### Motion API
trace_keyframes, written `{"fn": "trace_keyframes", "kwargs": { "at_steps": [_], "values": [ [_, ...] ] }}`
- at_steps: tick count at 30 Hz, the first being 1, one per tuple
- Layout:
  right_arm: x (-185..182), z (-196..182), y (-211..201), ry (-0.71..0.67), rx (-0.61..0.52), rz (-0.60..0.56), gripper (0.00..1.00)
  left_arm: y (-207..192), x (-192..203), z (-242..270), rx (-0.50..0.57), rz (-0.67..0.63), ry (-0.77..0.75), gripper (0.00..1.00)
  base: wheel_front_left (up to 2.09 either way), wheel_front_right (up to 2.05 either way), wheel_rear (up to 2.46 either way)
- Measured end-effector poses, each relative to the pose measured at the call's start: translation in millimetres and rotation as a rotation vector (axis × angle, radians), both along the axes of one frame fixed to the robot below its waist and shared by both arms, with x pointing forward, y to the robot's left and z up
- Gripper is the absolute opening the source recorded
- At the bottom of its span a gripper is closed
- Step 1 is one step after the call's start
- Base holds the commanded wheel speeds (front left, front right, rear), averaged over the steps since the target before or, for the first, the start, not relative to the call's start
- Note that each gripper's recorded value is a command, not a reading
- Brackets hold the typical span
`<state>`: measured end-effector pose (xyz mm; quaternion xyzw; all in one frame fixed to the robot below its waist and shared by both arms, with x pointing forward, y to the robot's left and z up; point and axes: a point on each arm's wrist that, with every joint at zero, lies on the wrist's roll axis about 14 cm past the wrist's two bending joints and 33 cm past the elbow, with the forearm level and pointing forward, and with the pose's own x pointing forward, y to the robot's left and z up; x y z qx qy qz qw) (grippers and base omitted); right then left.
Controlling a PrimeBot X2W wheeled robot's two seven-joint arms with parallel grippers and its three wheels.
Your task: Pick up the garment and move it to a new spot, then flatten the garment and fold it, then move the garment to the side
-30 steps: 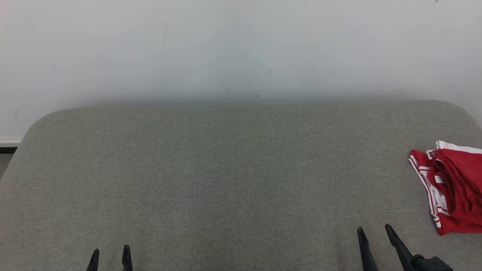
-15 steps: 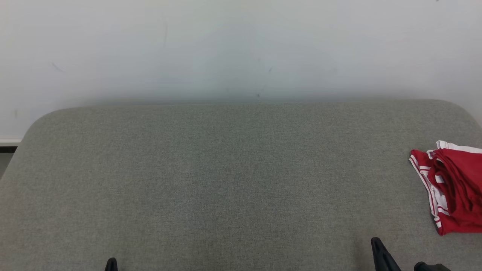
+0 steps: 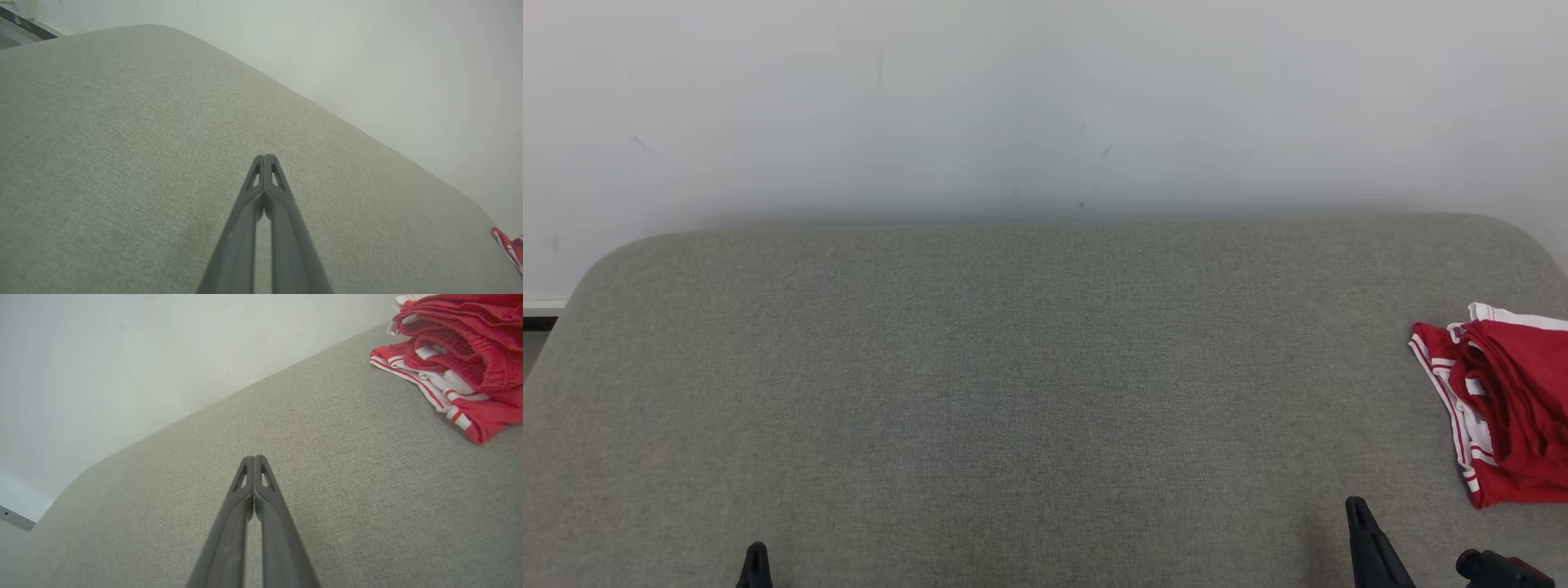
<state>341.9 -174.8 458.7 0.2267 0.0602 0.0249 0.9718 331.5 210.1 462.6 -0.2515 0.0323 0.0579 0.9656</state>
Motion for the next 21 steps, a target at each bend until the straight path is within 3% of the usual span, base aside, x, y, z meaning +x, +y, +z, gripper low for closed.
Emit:
{"fn": "trace_keyframes", "kwargs": {
  "at_steps": [21],
  "values": [
    [15,11,-10,0.009,0.305,-0.077,0.00,1,15,6,-0.299,0.027,-0.017,0.00,0.00,0.00,0.00]
  ]
}}
